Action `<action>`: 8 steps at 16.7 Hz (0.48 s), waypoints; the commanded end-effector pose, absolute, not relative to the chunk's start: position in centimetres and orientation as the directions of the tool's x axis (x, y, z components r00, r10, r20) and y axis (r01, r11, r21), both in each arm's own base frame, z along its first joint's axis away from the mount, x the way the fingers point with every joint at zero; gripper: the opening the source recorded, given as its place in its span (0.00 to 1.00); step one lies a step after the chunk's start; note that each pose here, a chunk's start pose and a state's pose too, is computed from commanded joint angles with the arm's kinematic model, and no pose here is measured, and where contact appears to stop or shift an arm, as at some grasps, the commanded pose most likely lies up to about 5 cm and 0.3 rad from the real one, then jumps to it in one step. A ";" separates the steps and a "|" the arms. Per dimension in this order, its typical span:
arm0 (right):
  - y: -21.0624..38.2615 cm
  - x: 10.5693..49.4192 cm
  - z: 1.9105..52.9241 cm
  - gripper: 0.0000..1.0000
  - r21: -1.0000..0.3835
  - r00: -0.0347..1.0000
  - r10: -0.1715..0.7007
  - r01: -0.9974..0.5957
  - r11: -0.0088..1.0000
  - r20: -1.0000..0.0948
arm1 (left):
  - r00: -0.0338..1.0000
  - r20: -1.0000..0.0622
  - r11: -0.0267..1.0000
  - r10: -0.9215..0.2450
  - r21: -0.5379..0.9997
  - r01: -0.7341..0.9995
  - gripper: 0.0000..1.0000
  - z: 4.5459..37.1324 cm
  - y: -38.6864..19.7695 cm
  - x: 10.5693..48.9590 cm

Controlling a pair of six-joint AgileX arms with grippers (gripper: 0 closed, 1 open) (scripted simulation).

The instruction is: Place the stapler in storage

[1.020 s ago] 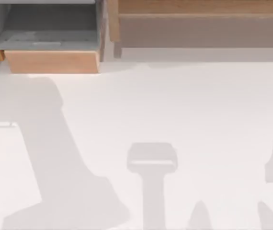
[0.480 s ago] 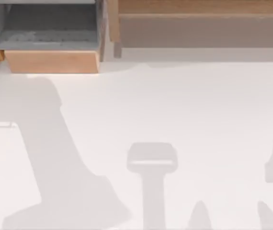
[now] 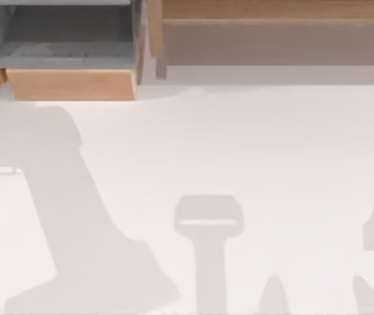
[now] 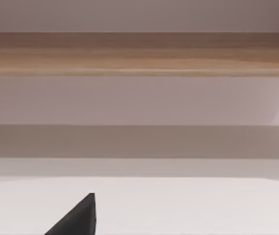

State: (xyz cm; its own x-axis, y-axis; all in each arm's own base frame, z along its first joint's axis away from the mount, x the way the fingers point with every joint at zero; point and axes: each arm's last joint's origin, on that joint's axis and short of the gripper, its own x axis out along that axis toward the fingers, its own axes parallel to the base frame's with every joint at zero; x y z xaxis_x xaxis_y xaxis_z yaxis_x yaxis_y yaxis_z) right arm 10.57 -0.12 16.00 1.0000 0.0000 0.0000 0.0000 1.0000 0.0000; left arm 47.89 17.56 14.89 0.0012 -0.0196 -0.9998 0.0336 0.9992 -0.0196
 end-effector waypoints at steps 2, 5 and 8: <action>-0.1 10.6 16.0 1.00 0.000 1.000 0.000 0.000 1.000 0.000 | 0.003 -1.000 0.999 -0.019 -0.019 0.033 0.00 14.8 17.6 47.9; -0.1 10.6 16.0 1.00 0.000 1.000 0.000 0.000 1.000 0.000 | 0.003 -1.000 0.999 -0.019 -0.019 0.033 0.00 14.8 17.6 47.9; -0.1 10.6 16.0 1.00 0.000 1.000 0.000 0.000 1.000 0.000 | 0.003 -1.000 0.999 -0.019 -0.019 0.033 0.15 14.8 17.6 47.9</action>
